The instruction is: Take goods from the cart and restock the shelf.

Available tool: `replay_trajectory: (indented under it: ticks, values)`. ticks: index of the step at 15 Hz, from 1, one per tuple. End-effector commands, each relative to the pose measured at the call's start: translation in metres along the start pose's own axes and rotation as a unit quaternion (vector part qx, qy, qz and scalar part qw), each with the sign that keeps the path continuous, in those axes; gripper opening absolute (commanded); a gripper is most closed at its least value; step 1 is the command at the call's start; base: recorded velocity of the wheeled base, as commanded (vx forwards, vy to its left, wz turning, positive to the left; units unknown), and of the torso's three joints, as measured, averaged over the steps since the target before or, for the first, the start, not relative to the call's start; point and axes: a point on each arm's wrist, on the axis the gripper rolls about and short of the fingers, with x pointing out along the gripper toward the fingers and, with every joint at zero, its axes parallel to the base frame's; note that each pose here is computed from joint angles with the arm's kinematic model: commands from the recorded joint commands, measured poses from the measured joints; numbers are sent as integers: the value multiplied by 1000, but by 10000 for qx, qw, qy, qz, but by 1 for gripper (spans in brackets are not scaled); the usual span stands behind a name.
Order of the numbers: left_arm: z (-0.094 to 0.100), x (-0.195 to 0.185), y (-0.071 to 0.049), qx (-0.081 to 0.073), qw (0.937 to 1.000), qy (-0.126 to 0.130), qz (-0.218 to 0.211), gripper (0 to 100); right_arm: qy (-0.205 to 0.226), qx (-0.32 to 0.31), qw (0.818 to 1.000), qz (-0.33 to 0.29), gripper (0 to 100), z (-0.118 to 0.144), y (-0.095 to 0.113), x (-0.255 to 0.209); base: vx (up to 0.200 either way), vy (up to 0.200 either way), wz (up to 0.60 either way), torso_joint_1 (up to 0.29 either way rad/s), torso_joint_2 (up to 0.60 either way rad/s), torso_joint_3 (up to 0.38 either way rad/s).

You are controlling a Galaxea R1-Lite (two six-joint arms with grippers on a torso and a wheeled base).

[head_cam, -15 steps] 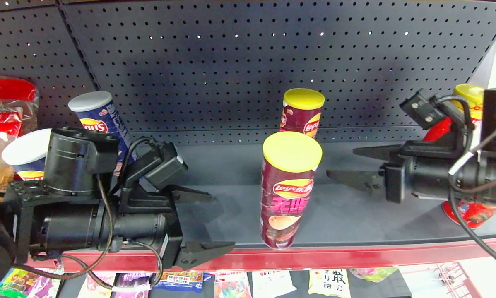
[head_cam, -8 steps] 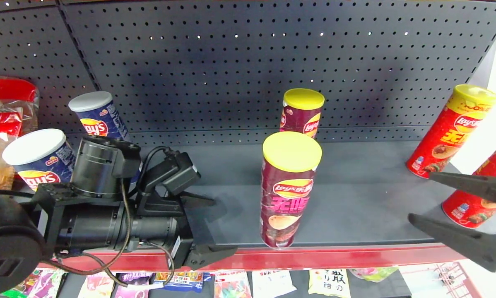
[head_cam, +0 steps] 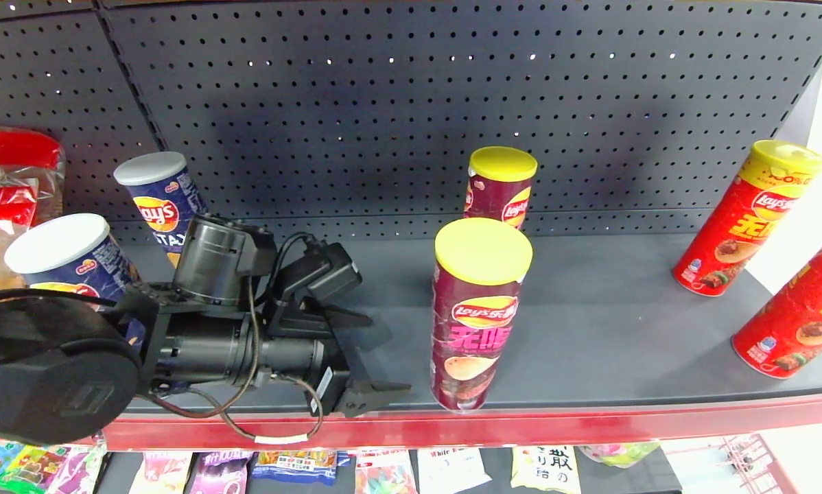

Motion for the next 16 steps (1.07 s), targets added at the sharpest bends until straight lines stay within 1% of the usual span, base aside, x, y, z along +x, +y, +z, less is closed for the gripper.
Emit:
replay_trajectory:
  ticks: [1,3,6,10,16]
  values:
    - [3,13,4,1,10000,42,-49,100,-96,-24,9999,-55,100,2,0,-4,0,0,0,0,0,0]
    - [6,21,5,13,9999,44,-108,100,-126,-23,9999,-71,100,3,0,-4,0,0,0,0,0,0]
    - [5,29,6,17,9999,100,-124,100,-176,-35,9997,-141,100,7,0,-5,0,0,0,0,0,0]
    - [9,36,9,42,9999,77,-109,100,-184,-36,9997,-141,100,7,0,-5,0,0,0,0,0,0]
    - [8,37,11,5,9999,105,-77,100,-182,-37,9997,-187,100,7,-1,-5,0,0,0,0,0,0]
